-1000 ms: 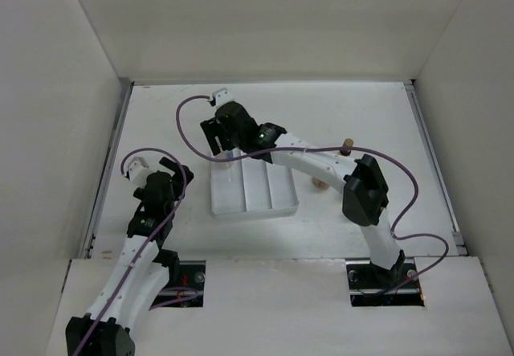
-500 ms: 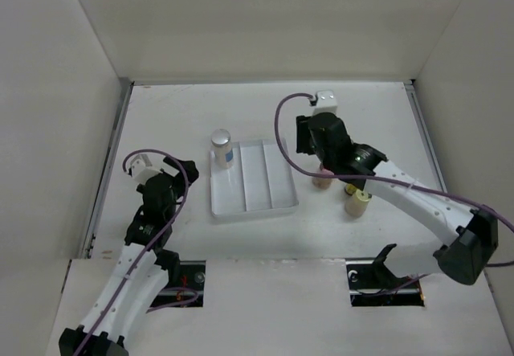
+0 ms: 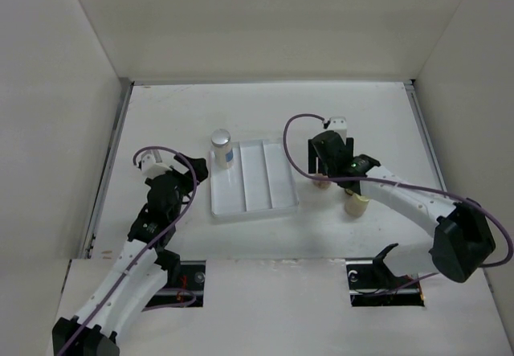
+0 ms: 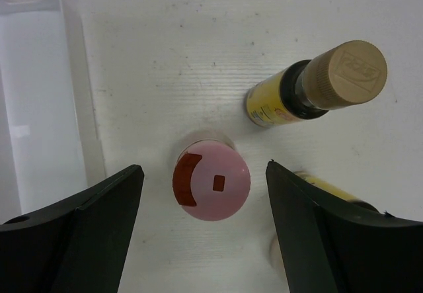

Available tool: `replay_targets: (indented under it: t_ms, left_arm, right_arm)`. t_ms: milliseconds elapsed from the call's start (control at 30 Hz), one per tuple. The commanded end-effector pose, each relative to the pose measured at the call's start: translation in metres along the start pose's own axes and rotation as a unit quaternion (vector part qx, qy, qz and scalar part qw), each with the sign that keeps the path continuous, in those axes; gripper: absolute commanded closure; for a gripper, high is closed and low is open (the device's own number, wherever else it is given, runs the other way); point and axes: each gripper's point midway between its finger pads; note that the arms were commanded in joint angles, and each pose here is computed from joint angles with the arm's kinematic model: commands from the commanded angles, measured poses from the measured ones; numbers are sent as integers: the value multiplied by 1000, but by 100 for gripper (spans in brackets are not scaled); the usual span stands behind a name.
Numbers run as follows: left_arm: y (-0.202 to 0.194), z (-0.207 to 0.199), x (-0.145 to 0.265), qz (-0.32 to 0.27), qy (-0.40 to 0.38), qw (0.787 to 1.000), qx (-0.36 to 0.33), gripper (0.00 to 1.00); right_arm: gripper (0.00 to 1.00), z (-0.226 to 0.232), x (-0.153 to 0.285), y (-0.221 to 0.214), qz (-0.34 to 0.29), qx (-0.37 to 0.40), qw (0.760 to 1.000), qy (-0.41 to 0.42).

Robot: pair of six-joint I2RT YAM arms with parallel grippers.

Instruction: Organize the condiment bottles

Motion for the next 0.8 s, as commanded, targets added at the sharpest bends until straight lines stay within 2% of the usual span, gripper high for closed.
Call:
replay_targets:
  t_ms: [0,100,233,267,333,433,567,767]
  left_arm:
    - [14,-8,-1,-21,-15,1000,3,0]
    - [15,-7,-2,-21,-14,1000,0,0]
    - [15,-7,-2,-20,-13,1000,0,0]
    - [14,-6,-2,-19,-11,1000,0,0]
    - [14,-6,-2,-20,-11,1000,1,0]
    - [18,-7,-2,-24,-11,1000,5,0]
    - [23,-5,-2,-30,-6,999,11,0]
    - [7,21,-10,-6,42,998,38,0]
  right_arm:
    - [19,5,-9,6,-13,-36,999,10]
    - [24,3,-18,1,-5,-40,999,8]
    - [38,6,-25,-5,8,-41,999,14]
    - [43,6,-25,-6,9,-42,999,13]
    - [56,7,-21,1,-2,-46,999,16]
    - [60,16,-1,32,-50,-54,997,31]
    - [63,61,40,63,-95,-37,990,93]
    - [64,176,80,48,-77,7,971,224]
Point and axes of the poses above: each gripper's point midway between its finger pads, its own x axis back along the fingers, its own z axis along the line the jaws close on, y = z × x, and after that the axes turned 13 degrees about -x, right-handed
